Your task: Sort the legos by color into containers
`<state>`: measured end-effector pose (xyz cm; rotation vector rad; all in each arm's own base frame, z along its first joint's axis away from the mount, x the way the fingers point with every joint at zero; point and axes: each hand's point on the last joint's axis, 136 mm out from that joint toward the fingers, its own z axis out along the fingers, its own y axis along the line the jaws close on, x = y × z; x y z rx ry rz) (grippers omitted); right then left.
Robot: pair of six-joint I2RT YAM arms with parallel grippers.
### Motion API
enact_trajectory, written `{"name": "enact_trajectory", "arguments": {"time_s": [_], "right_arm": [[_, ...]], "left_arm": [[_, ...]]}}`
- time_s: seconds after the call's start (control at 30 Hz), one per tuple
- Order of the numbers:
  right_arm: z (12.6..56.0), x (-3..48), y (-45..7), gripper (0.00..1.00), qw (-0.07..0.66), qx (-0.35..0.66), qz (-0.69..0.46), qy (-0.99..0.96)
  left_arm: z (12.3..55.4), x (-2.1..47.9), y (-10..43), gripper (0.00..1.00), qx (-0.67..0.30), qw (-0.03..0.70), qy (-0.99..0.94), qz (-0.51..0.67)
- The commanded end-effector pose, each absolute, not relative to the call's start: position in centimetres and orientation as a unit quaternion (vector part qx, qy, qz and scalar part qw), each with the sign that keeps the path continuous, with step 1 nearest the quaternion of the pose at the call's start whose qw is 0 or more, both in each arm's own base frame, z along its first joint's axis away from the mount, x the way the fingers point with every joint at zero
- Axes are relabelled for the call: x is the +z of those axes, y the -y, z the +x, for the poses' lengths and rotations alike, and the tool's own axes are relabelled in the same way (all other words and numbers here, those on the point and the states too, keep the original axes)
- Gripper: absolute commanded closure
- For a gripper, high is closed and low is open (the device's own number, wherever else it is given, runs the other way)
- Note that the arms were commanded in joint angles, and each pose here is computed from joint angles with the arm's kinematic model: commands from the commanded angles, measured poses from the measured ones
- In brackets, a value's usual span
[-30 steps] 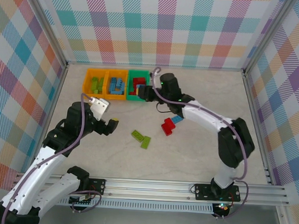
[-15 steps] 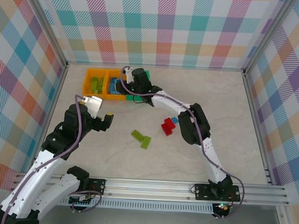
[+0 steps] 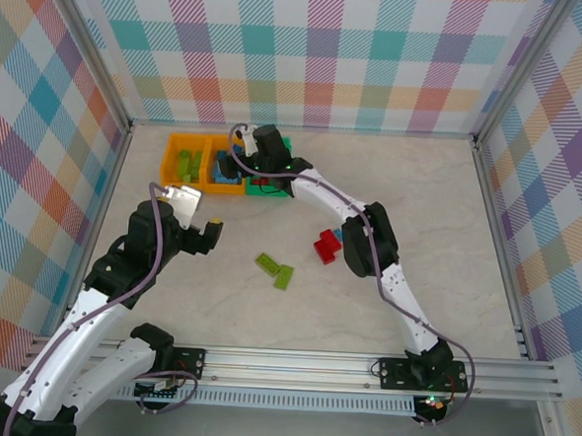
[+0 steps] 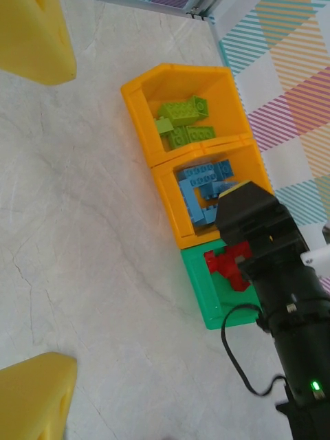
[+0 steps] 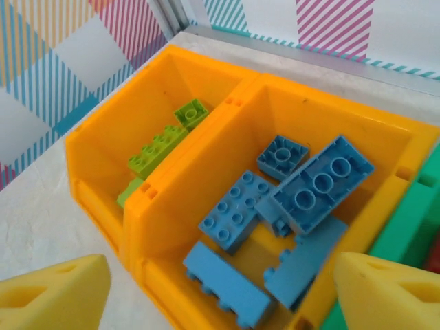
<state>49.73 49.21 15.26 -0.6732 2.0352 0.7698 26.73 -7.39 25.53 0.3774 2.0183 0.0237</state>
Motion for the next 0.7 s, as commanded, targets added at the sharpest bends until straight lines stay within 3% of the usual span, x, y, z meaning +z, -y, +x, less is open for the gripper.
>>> {"name": "enact_trajectory", "arguments": {"time_s": [0.0,0.2,0.47,0.57,0.67], "right_arm": [[47.2,22.4,-46.7,0.09,0.453,0.309,-0.291,-0.784],[41.7,24.6,-38.5,0.02,0.467,0.294,-0.249,-0.796],[32.4,19.9,-29.8,0.00,0.393,0.282,-0.207,-0.851],[29.9,18.7,-27.2,0.00,0.368,0.272,-0.175,-0.872],[27.5,19.1,-26.0,0.00,0.355,0.296,-0.159,-0.872]], "left_arm": [[26.8,25.7,7.5,0.00,0.000,0.521,-0.839,0.154],[25.0,25.1,11.2,0.00,-0.083,0.494,-0.830,0.245],[22.8,25.0,16.0,0.00,-0.201,0.462,-0.795,0.338],[24.1,24.9,16.5,0.00,-0.235,0.441,-0.823,0.272],[26.9,24.4,14.9,0.00,-0.236,0.397,-0.882,0.090]]}}
